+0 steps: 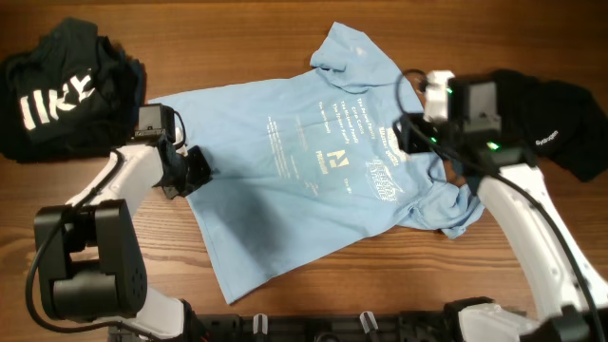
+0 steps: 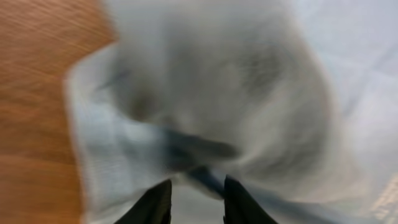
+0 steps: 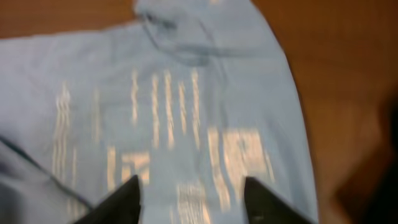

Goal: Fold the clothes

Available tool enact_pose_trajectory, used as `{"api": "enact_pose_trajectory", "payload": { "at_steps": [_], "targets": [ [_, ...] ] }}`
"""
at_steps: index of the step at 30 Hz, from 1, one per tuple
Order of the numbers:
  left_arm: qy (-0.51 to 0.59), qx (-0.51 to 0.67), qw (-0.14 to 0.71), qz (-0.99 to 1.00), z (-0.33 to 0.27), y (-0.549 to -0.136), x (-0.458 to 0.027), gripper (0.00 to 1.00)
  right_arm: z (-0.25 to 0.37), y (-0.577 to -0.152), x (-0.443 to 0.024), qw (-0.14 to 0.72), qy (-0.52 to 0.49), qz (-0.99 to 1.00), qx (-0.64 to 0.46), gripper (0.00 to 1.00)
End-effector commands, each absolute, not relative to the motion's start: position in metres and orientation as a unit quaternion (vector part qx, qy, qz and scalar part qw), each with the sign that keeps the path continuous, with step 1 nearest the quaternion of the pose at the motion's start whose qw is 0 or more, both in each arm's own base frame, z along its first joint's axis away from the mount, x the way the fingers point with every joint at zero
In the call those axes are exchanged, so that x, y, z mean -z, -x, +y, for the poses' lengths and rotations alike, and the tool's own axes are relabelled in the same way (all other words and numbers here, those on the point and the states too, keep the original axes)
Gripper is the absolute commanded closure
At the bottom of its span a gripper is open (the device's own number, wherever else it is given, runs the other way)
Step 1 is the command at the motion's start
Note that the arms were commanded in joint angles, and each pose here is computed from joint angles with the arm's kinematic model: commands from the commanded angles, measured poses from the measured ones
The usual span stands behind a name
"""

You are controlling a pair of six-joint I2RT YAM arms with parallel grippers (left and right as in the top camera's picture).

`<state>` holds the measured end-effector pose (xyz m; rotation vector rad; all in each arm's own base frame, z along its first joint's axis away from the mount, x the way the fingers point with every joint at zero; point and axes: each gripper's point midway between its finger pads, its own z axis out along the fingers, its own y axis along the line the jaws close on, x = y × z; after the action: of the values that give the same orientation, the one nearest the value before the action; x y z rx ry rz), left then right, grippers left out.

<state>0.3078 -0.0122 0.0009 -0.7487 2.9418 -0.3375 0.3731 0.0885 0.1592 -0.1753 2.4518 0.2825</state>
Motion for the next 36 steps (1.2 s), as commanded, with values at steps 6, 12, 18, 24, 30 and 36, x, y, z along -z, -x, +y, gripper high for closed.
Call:
{"api": "enact_pose_trajectory", "payload": {
  "at_steps": [6,12,18,24,30,36],
  "targets": [
    [0.235,0.098,0.084,0.963,-0.003,-0.320,-0.040,0.92,0.117,-0.464,-0.146,0.340,0.118,0.927,-0.103,0.96],
    [0.242,0.094,0.053,0.964,-0.004,-0.304,-0.040,0.96,0.128,-0.521,-0.143,0.358,0.146,0.917,-0.095,0.96],
    [0.242,0.094,0.058,0.964,-0.004,-0.307,-0.040,0.96,0.132,-0.547,-0.100,0.329,0.150,0.928,-0.092,0.96],
    [0.248,0.098,0.079,0.960,-0.003,-0.317,-0.042,0.96,0.124,-0.544,-0.052,0.283,0.142,0.944,-0.089,0.96],
    [0.253,0.099,0.103,0.957,-0.001,-0.329,-0.043,0.96,0.110,-0.543,-0.032,0.265,0.128,0.952,-0.085,0.96],
    [0.275,0.086,0.091,0.953,0.004,-0.328,-0.032,0.96,0.098,-0.543,-0.007,0.247,0.113,0.959,-0.083,0.96]
  ]
}}
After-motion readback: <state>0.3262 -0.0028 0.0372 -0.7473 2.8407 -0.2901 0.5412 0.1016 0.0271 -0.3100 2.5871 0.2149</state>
